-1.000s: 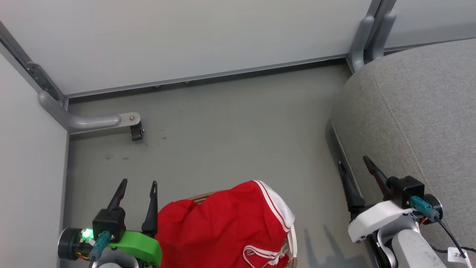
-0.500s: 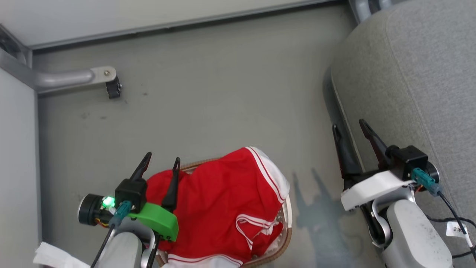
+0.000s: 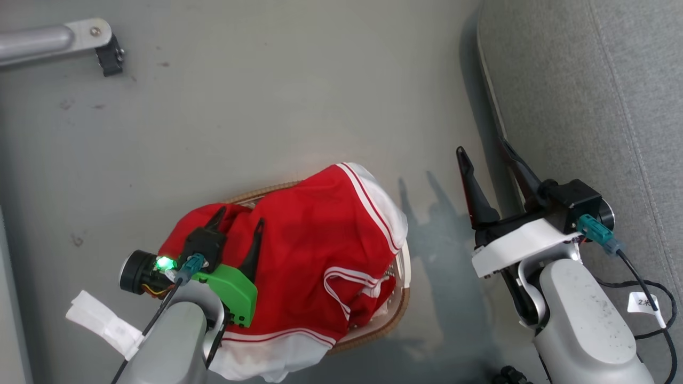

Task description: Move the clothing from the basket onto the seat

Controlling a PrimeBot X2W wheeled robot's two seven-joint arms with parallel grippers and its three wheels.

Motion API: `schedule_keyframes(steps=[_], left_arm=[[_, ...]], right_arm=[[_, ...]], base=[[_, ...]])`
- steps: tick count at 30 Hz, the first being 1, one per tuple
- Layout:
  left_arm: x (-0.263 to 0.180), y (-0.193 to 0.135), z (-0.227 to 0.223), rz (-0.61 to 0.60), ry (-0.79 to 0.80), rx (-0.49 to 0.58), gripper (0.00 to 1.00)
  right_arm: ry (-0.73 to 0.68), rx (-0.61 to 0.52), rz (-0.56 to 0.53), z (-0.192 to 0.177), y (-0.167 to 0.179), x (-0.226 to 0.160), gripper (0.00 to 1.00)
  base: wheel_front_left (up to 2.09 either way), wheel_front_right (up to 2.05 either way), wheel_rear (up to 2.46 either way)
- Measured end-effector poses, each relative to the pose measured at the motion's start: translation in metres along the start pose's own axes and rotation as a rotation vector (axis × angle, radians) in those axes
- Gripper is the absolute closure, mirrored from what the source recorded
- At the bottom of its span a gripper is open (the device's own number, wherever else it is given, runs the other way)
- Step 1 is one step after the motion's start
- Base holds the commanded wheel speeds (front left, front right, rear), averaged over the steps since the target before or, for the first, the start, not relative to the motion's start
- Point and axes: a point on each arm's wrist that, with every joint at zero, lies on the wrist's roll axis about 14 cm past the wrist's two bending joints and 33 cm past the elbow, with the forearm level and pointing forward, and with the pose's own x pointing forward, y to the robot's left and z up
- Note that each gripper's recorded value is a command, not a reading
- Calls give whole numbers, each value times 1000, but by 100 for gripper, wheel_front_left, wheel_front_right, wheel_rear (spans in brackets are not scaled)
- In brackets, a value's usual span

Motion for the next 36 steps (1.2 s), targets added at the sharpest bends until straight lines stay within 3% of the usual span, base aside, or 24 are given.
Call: schedule_keyframes(steps=[13, 27, 36], left_arm=[[23, -3, -97, -73, 348, 13, 0], [43, -40, -131, -190, 458, -28, 0], [46, -55, -153, -277, 521, 4, 0]], right_arm=[[90, 21, -7, -41, -8, 9, 0], [150, 35, -12, -71, -15, 16, 0], [191, 38, -14, -91, -19, 18, 0]], base=[[0, 0, 0], [0, 0, 0], [0, 0, 0]])
